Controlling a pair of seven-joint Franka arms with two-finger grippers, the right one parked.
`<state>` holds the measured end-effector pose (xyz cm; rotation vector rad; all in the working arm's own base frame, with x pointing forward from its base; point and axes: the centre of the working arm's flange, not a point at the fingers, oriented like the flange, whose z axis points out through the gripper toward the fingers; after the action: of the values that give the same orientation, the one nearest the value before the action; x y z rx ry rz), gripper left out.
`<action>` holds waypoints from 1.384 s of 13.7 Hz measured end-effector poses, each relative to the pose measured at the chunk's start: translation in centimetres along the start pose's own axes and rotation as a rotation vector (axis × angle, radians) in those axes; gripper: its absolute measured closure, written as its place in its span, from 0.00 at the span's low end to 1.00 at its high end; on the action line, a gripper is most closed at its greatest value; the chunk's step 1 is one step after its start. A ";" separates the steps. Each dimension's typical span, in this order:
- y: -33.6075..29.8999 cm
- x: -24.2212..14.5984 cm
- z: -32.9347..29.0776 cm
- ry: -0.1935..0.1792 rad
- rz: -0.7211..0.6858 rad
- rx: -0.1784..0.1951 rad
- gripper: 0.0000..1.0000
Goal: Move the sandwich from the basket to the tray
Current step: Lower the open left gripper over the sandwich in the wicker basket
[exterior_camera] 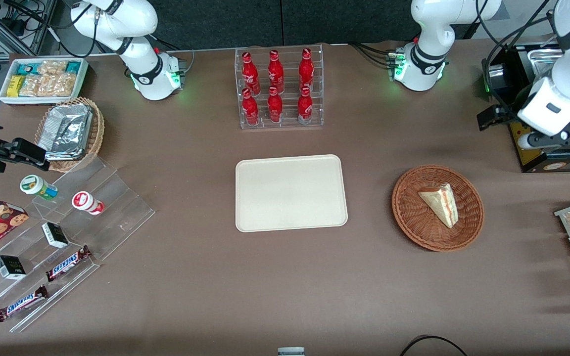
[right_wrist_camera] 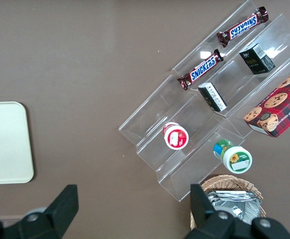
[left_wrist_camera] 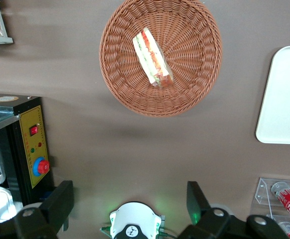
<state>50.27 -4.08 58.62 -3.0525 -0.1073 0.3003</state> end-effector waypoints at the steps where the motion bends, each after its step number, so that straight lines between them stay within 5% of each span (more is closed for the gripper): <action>1: 0.0 0.0 -0.1 0.000 0.002 0.000 0.00; 5: 0.2 0.5 0.8 0.004 0.005 -0.001 0.00; 11: 1.4 4.4 11.9 0.102 0.006 -0.031 0.00; 19: 1.5 6.6 20.1 0.197 -0.351 -0.097 0.00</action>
<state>52.86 -3.78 37.55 -3.0567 -0.6522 -0.0296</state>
